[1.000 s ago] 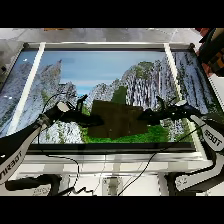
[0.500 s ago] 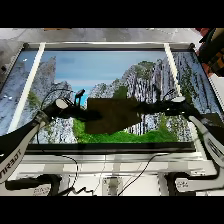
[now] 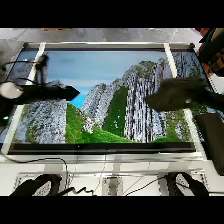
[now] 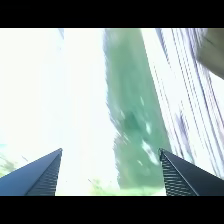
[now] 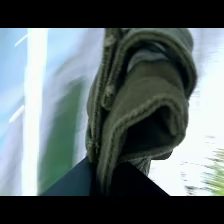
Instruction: Fold the clothes and pants, and hang the long-sleeved shirts on hangers.
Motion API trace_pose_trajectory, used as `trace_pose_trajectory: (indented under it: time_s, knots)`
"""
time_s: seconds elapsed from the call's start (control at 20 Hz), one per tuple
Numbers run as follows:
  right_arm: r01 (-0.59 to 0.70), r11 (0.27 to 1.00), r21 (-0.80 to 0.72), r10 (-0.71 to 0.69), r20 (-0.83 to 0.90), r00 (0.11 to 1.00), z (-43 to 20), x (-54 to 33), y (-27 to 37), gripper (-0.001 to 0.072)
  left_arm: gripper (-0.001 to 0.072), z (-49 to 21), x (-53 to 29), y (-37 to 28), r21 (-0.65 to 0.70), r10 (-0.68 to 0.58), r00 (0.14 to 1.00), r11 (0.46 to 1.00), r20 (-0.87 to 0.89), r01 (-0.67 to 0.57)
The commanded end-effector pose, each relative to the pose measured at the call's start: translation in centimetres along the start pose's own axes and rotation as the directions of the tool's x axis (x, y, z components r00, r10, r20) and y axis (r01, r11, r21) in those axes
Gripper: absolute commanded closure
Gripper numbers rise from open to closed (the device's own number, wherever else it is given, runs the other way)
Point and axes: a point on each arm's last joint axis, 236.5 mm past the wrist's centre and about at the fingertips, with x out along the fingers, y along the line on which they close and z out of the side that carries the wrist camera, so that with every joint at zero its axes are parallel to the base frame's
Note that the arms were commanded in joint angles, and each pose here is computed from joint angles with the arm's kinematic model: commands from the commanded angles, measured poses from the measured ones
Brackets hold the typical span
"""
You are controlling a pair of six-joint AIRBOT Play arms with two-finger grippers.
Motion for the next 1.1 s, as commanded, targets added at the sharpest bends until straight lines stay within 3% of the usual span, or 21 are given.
trace_pose_trajectory:
  time_s: [0.0, 0.15, 0.4, 0.45, 0.55, 0.6, 0.7, 0.75, 0.8, 0.85, 0.95, 1.0, 1.05]
  knots:
    - [0.376, 0.912, 0.162, -0.399, 0.137, 0.907, 1.9, -9.2, -9.9, 0.0668, 0.0008, 2.8, -5.9, 0.9, 0.019, 0.083, 0.986, 0.996, 0.147, -0.087]
    - [0.585, 0.776, 0.234, -0.62, 0.114, 0.776, 0.1, -15.7, -15.6, 0.0668, 0.0009, 3.4, -7.5, 1.4, 0.012, 0.109, 0.977, 0.993, 0.184, -0.114]
    - [0.774, 0.43, 0.464, -0.845, -0.097, 0.527, -5.9, -24.6, -23.4, 0.0667, 0.0009, 3.3, -7.3, 1.4, 0.009, 0.105, 0.978, 0.994, 0.179, -0.108]
    - [0.781, 0.391, 0.487, -0.867, -0.09, 0.49, -6.0, -25.9, -24.2, 0.0606, 0.0008, 3.3, -7.3, 1.4, 0.008, 0.105, 0.978, 0.994, 0.179, -0.108]
    - [0.777, 0.342, 0.529, -0.893, -0.074, 0.443, -6.0, -27.8, -25.3, 0.0131, 0.0009, 3.3, -7.3, 1.4, 0.008, 0.105, 0.978, 0.994, 0.179, -0.108]
    - [0.774, 0.328, 0.541, -0.902, -0.064, 0.427, -5.9, -28.4, -25.6, 0.0047, 0.0009, 3.3, -7.3, 1.4, 0.008, 0.105, 0.978, 0.994, 0.179, -0.108]
    - [0.767, 0.336, 0.547, -0.907, -0.031, 0.42, -5.1, -28.6, -25.8, 0.0054, 0.0008, 3.3, -7.3, 1.4, 0.008, 0.105, 0.978, 0.994, 0.179, -0.108]
    - [0.753, 0.374, 0.541, -0.896, 0.002, 0.444, -4.2, -27.8, -25.4, 0.0131, 0.0008, 3.3, -7.3, 1.4, 0.008, 0.105, 0.978, 0.994, 0.179, -0.108]
    - [0.758, 0.442, 0.48, -0.873, 0.037, 0.486, -3.3, -26.3, -24.9, 0.0276, 0.0008, 3.3, -7.3, 1.4, 0.008, 0.105, 0.978, 0.994, 0.179, -0.108]
    - [0.772, 0.517, 0.369, -0.842, 0.056, 0.537, -2.7, -24.3, -24.0, 0.029, 0.0009, 3.3, -7.3, 1.4, 0.008, 0.105, 0.978, 0.994, 0.179, -0.108]
    - [0.744, 0.657, 0.12, -0.753, 0.061, 0.655, -2.3, -19.1, -21.4, 0.047, 0.0009, 3.3, -7.3, 1.4, 0.008, 0.105, 0.978, 0.994, 0.179, -0.108]
    - [0.698, 0.716, 0.022, -0.698, 0.057, 0.714, -2.3, -16.4, -19.4, 0.0599, 0.0008, 3.3, -7.3, 1.4, 0.008, 0.105, 0.978, 0.994, 0.179, -0.108]
    - [0.649, 0.758, -0.061, -0.647, 0.054, 0.761, -2.2, -14.1, -17.4, 0.0668, 0.0008, 3.3, -7.3, 1.4, 0.008, 0.105, 0.978, 0.994, 0.179, -0.108]
